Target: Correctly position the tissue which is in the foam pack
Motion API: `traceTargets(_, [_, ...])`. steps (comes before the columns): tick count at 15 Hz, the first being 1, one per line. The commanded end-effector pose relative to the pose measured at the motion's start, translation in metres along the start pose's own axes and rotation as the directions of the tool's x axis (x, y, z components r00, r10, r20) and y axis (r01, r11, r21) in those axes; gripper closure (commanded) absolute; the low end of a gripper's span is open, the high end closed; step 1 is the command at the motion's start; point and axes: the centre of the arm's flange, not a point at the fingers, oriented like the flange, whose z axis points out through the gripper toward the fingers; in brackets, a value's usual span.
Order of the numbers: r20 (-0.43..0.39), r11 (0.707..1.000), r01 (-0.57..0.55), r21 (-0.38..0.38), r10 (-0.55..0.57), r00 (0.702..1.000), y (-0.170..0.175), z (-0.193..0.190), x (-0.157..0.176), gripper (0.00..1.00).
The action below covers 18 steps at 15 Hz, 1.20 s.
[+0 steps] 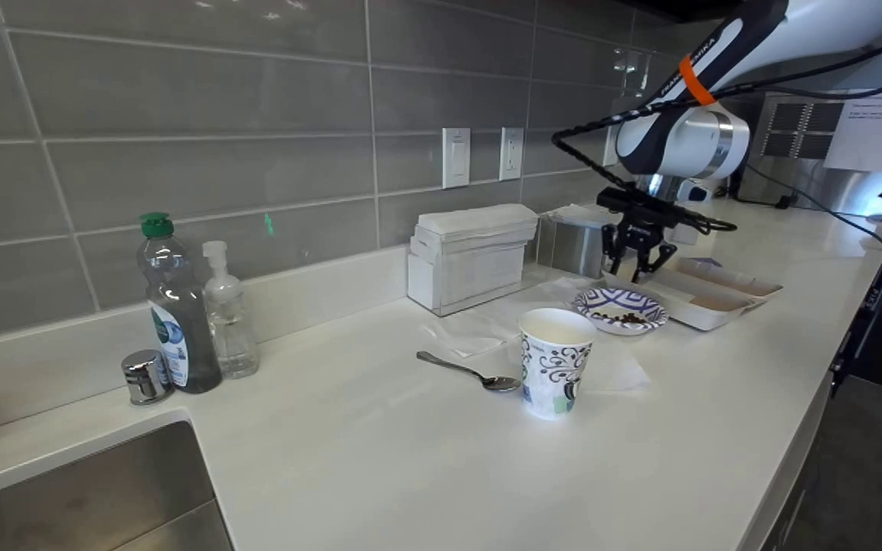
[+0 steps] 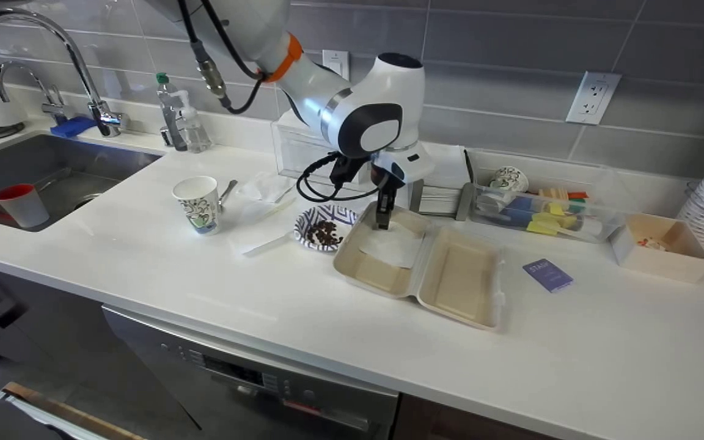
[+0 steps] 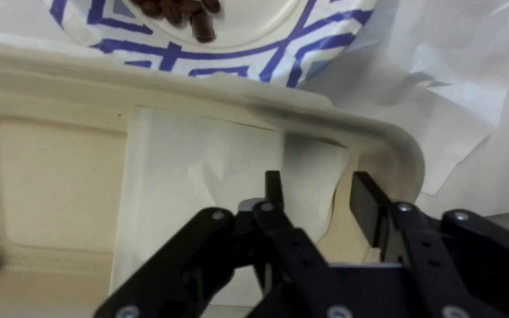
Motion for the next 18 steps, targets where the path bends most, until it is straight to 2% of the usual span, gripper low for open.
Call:
traceTargets(1, [0.015,0.999,0.034,0.016,-0.035,0.999,0.022,-0.029,-0.010,0.23])
traceTargets(4, [0.013,0.992,0.123,0.016,-0.124,0.992,0.042,-0.047,-0.016,0.01])
traceTargets(7, [0.006,0.950,0.311,0.029,-0.312,0.950,0.072,-0.076,-0.027,0.00])
traceTargets(9, [-0.018,0.908,0.418,0.028,-0.417,0.909,0.093,-0.100,-0.032,0.00])
traceTargets(11, [-0.031,0.855,0.518,0.031,-0.517,0.855,0.107,-0.124,-0.031,0.00])
traceTargets(14, [-0.019,0.756,0.653,0.034,-0.653,0.757,0.119,-0.156,-0.030,0.00])
traceTargets(18, [-0.005,0.596,0.800,0.070,-0.802,0.598,0.127,-0.185,-0.026,0.00])
